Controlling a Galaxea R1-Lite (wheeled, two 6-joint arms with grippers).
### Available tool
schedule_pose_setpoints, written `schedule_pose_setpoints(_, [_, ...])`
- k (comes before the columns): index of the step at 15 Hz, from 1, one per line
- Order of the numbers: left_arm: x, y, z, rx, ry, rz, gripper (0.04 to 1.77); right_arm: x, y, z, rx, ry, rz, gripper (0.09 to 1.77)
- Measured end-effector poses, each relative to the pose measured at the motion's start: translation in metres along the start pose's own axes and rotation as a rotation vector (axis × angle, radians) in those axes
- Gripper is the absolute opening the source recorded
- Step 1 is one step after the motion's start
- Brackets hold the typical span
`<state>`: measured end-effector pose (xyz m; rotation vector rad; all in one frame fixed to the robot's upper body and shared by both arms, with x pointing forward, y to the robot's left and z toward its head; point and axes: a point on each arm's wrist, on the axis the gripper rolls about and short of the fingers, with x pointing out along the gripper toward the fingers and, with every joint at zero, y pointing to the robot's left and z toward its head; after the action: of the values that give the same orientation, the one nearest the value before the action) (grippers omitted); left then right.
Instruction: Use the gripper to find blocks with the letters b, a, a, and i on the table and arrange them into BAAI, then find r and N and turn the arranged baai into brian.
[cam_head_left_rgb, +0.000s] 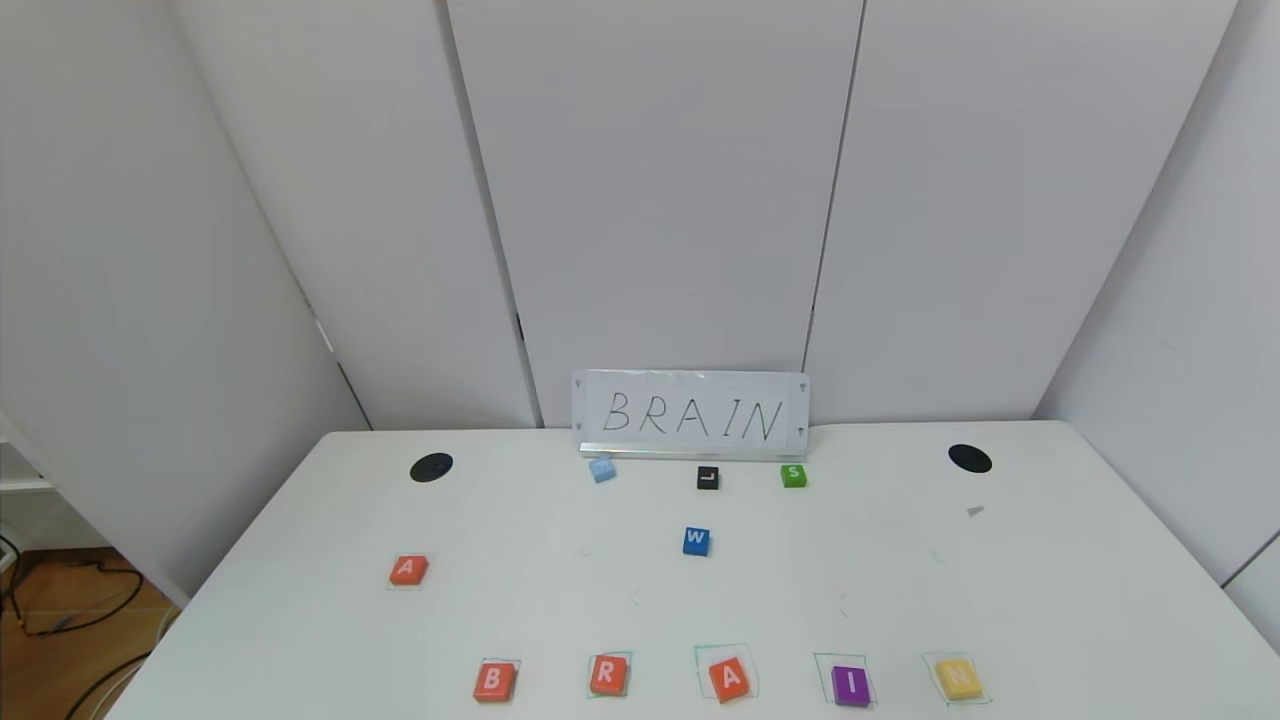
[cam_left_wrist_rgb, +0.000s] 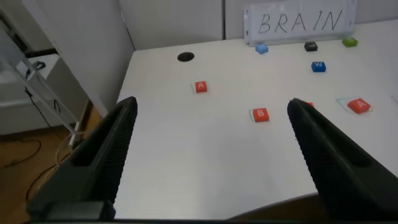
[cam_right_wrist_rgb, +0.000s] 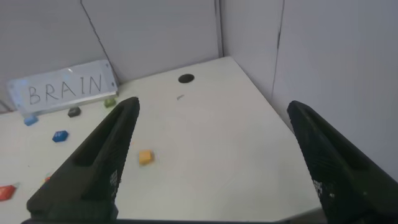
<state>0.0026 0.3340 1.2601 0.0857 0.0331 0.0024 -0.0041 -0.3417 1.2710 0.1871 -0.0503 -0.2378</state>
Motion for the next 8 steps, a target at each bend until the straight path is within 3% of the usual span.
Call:
schedule_pose_setpoints(4, [0.011, 0.001, 0.007, -0.001, -0.152, 0.017, 1.72, 0.020, 0.005, -0.004, -0.006, -0.137, 0.062, 1.71])
schedule_pose_setpoints(8, [0.035, -0.001, -0.011, -0.003, -0.199, 0.034, 1.72, 0.046, 0.007, -0.032, -0.036, -0.172, 0.092, 1.71])
